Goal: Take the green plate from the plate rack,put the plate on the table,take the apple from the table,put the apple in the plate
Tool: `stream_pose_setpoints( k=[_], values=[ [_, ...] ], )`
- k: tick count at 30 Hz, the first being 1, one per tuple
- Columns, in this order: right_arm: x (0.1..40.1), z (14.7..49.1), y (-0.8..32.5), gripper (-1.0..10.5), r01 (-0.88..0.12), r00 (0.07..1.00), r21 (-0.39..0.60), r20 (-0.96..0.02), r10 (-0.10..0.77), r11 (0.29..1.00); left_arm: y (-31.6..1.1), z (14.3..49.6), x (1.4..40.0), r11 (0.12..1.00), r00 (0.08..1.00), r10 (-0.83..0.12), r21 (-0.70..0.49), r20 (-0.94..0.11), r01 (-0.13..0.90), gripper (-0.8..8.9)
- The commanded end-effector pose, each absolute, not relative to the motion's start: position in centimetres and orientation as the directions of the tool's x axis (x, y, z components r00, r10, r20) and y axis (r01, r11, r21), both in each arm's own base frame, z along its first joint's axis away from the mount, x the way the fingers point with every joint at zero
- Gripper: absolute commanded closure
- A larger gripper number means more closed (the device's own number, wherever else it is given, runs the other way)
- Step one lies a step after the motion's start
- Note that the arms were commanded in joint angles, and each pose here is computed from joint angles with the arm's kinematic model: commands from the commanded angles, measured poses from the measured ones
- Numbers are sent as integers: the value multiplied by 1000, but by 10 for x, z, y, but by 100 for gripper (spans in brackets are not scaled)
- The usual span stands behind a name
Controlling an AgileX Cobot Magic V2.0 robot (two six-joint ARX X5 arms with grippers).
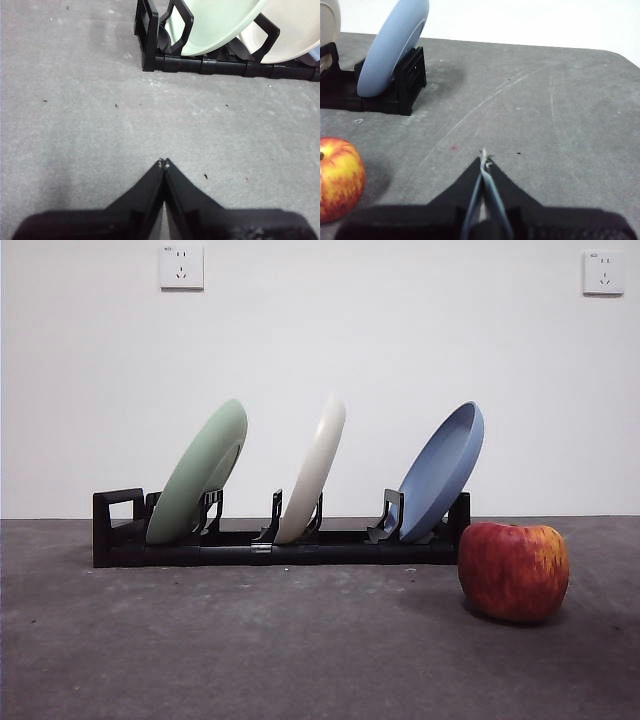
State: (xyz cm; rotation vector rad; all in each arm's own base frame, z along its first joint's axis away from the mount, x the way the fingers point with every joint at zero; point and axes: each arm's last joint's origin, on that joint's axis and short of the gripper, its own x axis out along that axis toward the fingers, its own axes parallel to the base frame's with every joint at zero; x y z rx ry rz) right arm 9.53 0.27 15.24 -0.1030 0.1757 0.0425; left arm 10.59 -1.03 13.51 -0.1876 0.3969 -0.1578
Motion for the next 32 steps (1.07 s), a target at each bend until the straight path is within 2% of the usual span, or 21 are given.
stream_pose_setpoints(
  k=[1,5,7,12,15,20,25,29,32],
  values=[
    [96,150,3,946,-52,983,-102,-179,33,993,-10,134,106,970,913,-186,-214,-364,113,817],
    [96,150,3,946,-52,983,-86,-178,36,995,-10,135,106,970,914,-186,-214,-361,113,817],
    [96,150,3,946,-43,983,-32,-178,36,999,-10,135,106,970,916,-186,-213,-356,114,817],
    [96,150,3,946,4,984,221,-177,36,975,-10,137,107,970,923,-187,-213,-336,119,817],
    [96,151,3,946,19,984,309,-173,36,951,-10,139,108,965,931,-187,-234,-314,115,817],
    [95,156,3,946,10,986,340,-159,47,940,-10,141,108,962,935,-192,-247,-299,119,817],
    [91,177,4,957,-50,991,348,-100,90,936,-11,149,109,934,937,-219,-336,-272,120,817],
    [86,210,4,958,-74,994,370,-47,99,926,-13,177,110,902,931,-299,-379,-208,205,819],
    [84,239,5,958,-97,991,400,-45,125,911,-14,208,112,894,927,-325,-382,-187,236,819]
  ],
)
